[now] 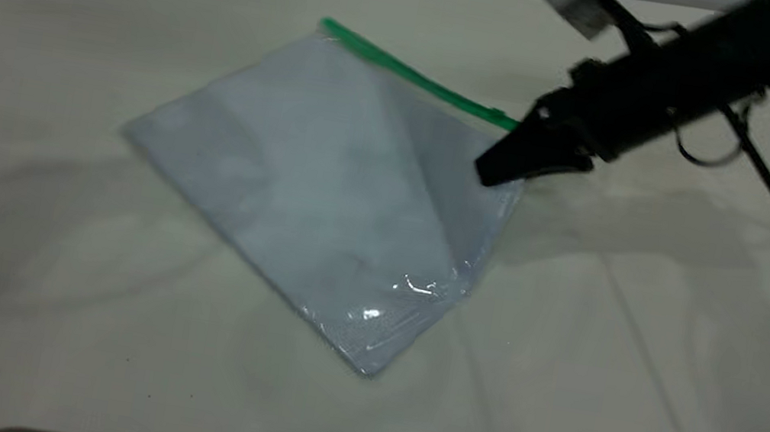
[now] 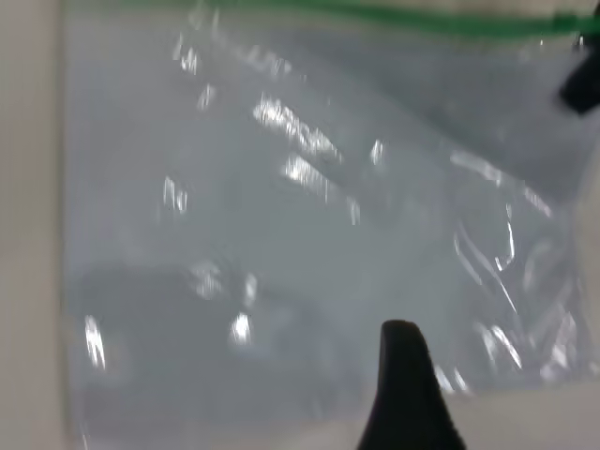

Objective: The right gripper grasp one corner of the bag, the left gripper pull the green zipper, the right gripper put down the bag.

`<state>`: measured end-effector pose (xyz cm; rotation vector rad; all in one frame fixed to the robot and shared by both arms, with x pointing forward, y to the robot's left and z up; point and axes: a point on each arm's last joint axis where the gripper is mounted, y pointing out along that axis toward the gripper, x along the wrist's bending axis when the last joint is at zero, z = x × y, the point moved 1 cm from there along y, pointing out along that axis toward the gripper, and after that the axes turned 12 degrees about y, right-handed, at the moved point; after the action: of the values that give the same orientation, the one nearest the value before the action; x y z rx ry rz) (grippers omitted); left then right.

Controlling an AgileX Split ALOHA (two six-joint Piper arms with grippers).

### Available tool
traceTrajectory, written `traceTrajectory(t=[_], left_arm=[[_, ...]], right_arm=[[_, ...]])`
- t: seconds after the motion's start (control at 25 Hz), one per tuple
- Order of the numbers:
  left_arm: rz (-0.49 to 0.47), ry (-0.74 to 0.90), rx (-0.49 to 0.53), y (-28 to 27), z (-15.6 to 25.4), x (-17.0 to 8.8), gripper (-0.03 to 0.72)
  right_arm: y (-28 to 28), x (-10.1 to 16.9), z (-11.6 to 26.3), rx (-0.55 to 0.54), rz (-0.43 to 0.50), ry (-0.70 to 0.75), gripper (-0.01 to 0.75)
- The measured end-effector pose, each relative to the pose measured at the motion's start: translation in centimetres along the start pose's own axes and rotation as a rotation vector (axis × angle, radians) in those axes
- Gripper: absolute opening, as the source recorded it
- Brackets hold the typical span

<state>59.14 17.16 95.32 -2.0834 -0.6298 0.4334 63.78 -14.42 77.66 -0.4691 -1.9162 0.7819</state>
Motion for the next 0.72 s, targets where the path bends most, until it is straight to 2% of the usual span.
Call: traceTrajectory(t=[0.12, 0.28, 0.52, 0.72], left_arm=[[0.004, 0.042, -0.007, 1.5, -1.3, 0.9, 0.572], [0.033, 0.101, 0.001, 3.9, -2.5, 1.3, 0.572], [0.104, 0.247, 0.027, 7.8, -3.6, 0.4, 0.572], [0.145, 0.379, -0.005, 10.3, -5.0, -0.7, 0.572]], right_arm=[[0.0, 1.3, -1.5, 0.051, -0.009, -0.106, 0.036], [-0.6, 1.9, -2.9, 0.059, -0.027, -0.152, 0.036], [-1.3, 2.7, -3.0, 0.139, -0.098, -0.184, 0.036], [-1.2, 2.4, -3.1, 0.124, -0.065, -0.189, 0.036]])
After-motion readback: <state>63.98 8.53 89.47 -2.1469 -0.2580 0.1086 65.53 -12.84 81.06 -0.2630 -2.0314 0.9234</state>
